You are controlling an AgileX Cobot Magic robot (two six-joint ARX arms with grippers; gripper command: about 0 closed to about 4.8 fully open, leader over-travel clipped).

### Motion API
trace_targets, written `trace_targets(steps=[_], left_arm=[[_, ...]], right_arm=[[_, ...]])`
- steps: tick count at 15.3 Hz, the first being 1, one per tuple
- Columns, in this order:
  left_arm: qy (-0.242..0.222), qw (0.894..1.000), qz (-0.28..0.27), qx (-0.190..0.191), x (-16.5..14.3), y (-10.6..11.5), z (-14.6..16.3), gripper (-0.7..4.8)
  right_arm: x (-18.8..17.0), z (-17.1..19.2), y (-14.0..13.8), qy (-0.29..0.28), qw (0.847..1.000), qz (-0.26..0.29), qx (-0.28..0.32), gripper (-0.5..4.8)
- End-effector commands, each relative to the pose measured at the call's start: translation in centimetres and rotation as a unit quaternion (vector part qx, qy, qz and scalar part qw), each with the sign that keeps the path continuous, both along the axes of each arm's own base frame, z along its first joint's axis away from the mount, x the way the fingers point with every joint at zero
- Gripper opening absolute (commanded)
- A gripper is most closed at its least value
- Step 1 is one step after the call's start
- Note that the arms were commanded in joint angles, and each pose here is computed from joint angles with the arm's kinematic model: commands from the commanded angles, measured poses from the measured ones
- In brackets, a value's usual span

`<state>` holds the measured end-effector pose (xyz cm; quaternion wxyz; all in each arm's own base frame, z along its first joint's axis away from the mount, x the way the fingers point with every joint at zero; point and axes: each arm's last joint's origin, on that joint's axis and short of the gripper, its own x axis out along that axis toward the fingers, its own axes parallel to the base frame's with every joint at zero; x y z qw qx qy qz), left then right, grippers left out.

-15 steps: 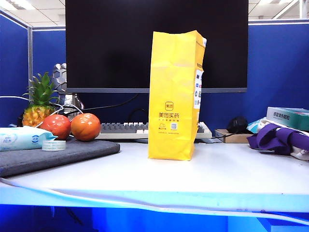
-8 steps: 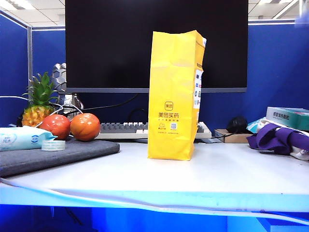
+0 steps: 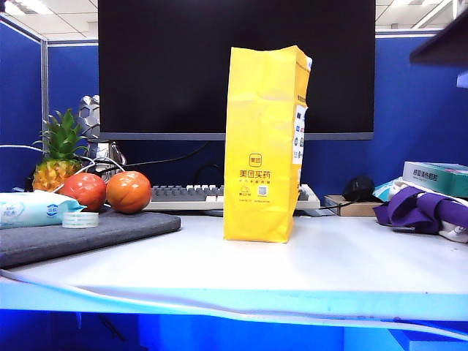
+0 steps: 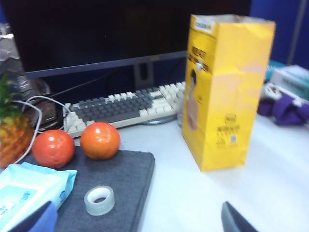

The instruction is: Pick up the kiwifruit and throw it into the yellow paper bag.

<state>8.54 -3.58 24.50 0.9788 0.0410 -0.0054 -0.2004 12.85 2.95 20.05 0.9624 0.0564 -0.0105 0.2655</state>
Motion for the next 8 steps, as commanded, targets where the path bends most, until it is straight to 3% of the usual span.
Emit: trace_targets(steps=[1,6,8], left_arm=[[0.007,0.999,0.045,-0.003,0.1,0.2,-0.2,4.79],[0.027,0.998,0.05,0.006,0.5,0.1,-1.7,4.79],[0.046,0.998,0.04,-0.01,0.4,0.1,-2.0,4.79]], right_arm=[[0.0,0.3,0.0,-0.005,1.0,0.002,0.002,4.79],[0.1,-0.2,-0.2,0.018,0.999,-0.04,0.007,4.79],[0.1,-0.2,-0.2,0.024,0.999,-0.038,0.017,4.79]])
